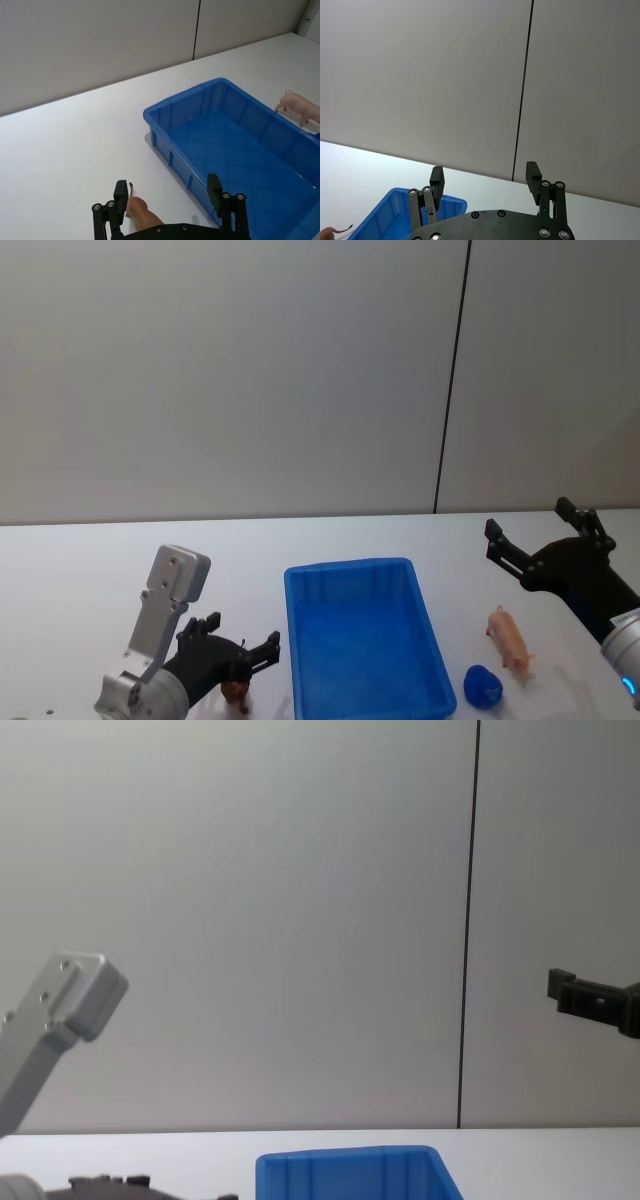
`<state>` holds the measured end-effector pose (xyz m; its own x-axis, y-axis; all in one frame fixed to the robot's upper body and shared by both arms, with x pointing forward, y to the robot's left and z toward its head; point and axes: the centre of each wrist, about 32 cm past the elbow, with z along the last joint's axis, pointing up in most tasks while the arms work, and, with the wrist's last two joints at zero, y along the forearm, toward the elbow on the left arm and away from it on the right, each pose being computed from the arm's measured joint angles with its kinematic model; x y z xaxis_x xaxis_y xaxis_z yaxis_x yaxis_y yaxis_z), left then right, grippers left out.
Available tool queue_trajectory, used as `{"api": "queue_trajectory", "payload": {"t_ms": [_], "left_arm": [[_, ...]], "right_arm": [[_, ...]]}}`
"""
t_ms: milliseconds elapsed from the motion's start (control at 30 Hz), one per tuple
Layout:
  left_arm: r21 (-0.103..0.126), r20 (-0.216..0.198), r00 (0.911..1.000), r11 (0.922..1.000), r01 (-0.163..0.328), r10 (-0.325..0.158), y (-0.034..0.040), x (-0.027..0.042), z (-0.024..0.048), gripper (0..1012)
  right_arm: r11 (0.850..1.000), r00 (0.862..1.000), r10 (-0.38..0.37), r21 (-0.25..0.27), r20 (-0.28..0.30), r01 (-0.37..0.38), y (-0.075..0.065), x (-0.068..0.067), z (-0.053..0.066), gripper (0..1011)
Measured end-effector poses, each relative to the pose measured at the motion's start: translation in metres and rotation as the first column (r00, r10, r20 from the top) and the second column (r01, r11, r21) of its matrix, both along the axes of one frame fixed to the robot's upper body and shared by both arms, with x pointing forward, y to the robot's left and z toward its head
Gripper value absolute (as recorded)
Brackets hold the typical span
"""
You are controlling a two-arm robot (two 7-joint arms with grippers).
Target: Pick up the two dolls from the table and place them into the box.
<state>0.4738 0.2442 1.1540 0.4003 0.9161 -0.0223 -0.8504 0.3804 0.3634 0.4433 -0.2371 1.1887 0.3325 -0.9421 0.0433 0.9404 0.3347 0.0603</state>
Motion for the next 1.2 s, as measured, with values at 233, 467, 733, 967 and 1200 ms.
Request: {"api": "queue_trajectory", "payload": {"t_ms": [233, 467, 733, 967, 1200], "left_arm": [[-0.007, -0.043, 0.9991, 0.9999, -0.01, 0.009, 0.0003, -0.0026, -0.0106, 1001], [-0.011, -0.076, 0.9967, 0.9996, -0.028, 0.027, 0.0002, -0.0053, -0.0192, 1001], [-0.007, -0.104, 0.9936, 0.999, -0.045, 0.044, 0.0, -0.0067, -0.0261, 1001], [0.0, -0.124, 0.9908, 0.9985, -0.054, 0.054, -0.0007, -0.0064, -0.0322, 1001], [0.008, -0.138, 0.9887, 0.9982, -0.059, 0.059, -0.0019, -0.0045, -0.0378, 962]], "right_arm": [[1.0, 1.0, 0.0, 0.0, 0.0, 0.0, 0.0, 0.0, 0.0, 1001], [1.0, 1.0, 0.0, 0.0, 0.0, 0.0, 0.0, 0.0, 0.0, 1001], [1.0, 1.0, 0.0, 0.0, 0.0, 0.0, 0.0, 0.0, 0.0, 1001], [1.0, 1.0, 0.0, 0.0, 0.0, 0.0, 0.0, 0.0, 0.0, 1001], [1.0, 1.0, 0.0, 0.0, 0.0, 0.0, 0.0, 0.0, 0.0, 1001]]}}
